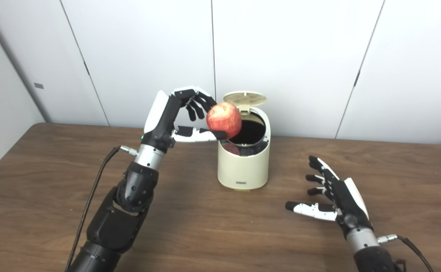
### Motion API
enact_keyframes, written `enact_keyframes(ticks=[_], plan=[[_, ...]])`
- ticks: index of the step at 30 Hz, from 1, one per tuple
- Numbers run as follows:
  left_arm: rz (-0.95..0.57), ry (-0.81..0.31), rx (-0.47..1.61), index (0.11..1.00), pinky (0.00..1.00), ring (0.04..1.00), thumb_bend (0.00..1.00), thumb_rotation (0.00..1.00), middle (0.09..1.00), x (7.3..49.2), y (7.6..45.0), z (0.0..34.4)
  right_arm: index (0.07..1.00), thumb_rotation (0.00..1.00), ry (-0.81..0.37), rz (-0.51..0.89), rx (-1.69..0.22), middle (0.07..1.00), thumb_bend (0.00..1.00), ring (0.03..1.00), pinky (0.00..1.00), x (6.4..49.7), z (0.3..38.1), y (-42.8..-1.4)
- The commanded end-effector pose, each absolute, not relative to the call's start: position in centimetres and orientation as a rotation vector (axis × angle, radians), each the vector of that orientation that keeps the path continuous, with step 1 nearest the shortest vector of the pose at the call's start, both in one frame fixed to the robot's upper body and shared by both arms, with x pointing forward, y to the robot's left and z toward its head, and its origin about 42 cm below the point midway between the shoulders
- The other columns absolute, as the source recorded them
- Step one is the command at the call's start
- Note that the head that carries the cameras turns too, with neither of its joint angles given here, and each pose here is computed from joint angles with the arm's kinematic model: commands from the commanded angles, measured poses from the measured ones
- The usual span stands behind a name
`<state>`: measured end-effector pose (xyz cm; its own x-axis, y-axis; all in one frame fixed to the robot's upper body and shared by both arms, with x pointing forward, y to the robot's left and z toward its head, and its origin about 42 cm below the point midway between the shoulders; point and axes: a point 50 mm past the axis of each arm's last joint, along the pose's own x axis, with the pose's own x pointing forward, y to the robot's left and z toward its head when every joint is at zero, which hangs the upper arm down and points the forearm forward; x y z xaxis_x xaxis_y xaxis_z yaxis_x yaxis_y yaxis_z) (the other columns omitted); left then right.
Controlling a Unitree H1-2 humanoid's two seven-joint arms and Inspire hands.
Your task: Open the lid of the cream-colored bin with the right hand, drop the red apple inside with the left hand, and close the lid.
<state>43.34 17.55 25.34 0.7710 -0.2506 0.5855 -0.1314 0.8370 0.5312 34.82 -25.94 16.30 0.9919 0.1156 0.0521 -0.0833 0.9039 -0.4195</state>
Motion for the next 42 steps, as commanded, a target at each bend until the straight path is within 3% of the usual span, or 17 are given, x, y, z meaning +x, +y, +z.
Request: enact_keyframes(ticks=[1, 17, 34, 37, 38, 39, 42], plan=[[-0.051, -0.806, 0.580, 0.489, 0.25, 0.355, 0.53, 0.00, 0.465, 44.1, 16.7, 28.0, 0.913, 0.21, -0.173, 0.082, -0.434, 0.912, 0.72, 0.812, 0.64, 35.4, 18.3, -25.8], [-0.038, -0.813, 0.562, 0.492, 0.27, 0.357, 0.53, 0.00, 0.457, 46.9, 14.9, 25.9, 0.920, 0.24, -0.174, 0.068, -0.421, 0.909, 0.74, 0.803, 0.64, 35.3, 18.1, -26.1], [-0.057, -0.748, 0.611, 0.491, 0.27, 0.368, 0.53, 0.00, 0.461, 48.9, 13.0, 24.2, 0.912, 0.22, -0.185, 0.063, -0.428, 0.905, 0.73, 0.799, 0.64, 35.3, 18.2, -25.8], [-0.111, -0.683, 0.722, 0.511, 0.32, 0.444, 0.52, 0.00, 0.471, 49.1, 13.2, 23.6, 0.914, 0.22, -0.183, 0.059, -0.433, 0.905, 0.73, 0.796, 0.64, 35.3, 18.0, -26.0], [-0.120, -0.664, 0.755, 0.591, 0.41, 0.524, 0.74, 0.10, 0.549, 49.1, 13.3, 23.4, 0.914, 0.23, -0.181, 0.057, -0.434, 0.903, 0.73, 0.797, 0.65, 35.3, 18.0, -26.1], [-0.122, -0.650, 0.781, 0.663, 0.48, 0.590, 0.89, 0.16, 0.616, 49.0, 13.4, 23.3, 0.914, 0.23, -0.181, 0.057, -0.434, 0.903, 0.74, 0.800, 0.66, 35.3, 18.0, -26.1], [-0.111, -0.635, 0.819, 0.744, 0.51, 0.645, 0.99, 0.24, 0.694, 48.8, 13.8, 23.0, 0.917, 0.22, -0.182, 0.064, -0.424, 0.907, 0.73, 0.804, 0.66, 35.3, 17.9, -26.2]])
